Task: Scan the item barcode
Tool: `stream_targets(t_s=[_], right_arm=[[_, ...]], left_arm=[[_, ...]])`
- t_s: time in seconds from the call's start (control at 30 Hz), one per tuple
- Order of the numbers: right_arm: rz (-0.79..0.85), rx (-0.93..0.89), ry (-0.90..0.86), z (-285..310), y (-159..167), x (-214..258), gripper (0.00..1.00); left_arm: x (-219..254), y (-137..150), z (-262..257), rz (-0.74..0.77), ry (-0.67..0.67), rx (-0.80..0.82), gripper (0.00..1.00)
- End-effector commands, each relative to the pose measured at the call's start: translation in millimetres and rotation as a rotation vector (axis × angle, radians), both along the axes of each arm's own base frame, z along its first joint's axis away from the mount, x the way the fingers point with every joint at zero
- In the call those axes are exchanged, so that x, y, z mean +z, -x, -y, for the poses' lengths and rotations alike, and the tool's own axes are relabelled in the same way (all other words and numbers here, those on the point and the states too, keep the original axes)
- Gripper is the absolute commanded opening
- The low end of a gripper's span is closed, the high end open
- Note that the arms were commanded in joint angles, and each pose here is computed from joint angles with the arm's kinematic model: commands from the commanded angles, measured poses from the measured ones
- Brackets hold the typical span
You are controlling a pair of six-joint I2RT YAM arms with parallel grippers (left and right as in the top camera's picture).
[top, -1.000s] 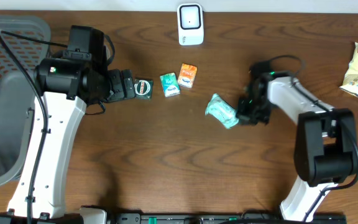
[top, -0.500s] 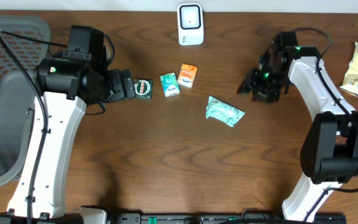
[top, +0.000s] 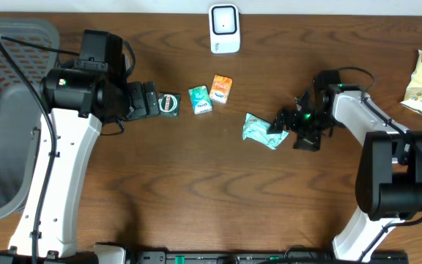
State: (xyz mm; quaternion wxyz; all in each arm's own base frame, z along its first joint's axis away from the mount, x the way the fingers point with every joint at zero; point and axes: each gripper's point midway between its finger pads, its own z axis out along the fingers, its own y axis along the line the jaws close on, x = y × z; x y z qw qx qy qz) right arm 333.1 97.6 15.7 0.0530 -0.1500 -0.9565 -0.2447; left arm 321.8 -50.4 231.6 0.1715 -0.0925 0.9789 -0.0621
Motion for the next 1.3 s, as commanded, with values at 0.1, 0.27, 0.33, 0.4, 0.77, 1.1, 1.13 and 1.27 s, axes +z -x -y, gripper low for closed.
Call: stream_targets(t_s=[0.1, 0.27, 0.33, 0.4, 0.77, 1.1, 1.13, 1.27], right_arm=[[-0.082, -0.103, -0.033, -12.9, 18.7, -31.1, 0.83], [-0.073, -0.154, -0.036, -13.3, 21.7, -45.7, 0.7], [-0.068, -0.163, -0.037, -13.3, 24.8, -51.6, 0.57], [-0.065, -0.163, -0.028, -11.8, 26.4, -54.6, 0.43], [0.075, -0.041, -0.12, -21.7, 4.2, -37.7, 0.01], [0.463, 0.152, -0.231, -31.4, -42.5, 57.2, 0.01], [0.509, 0.167, -0.228, -31.5, -45.1, 69.1, 0.01], [0.681, 0.221, -0.235, -34.5, -49.5, 118.1, 0.01]], left_arm=[[0.8, -0.5, -1.7, 0.003, -0.006, 0.002, 0.98], [0.8, -0.5, -1.7, 0.003, -0.006, 0.002, 0.98], [0.8, -0.5, -1.7, 0.003, -0.006, 0.002, 0.98], [0.8, -0.5, -1.8, 0.003, -0.006, 0.002, 0.98], [0.8, -0.5, -1.7, 0.003, -0.006, 0.002, 0.98], [0.8, -0.5, -1.7, 0.003, -0.006, 0.002, 0.98], [0.8, -0.5, -1.7, 0.003, -0.006, 0.002, 0.98], [0.8, -0.5, -1.7, 0.003, -0.006, 0.002, 0.98]])
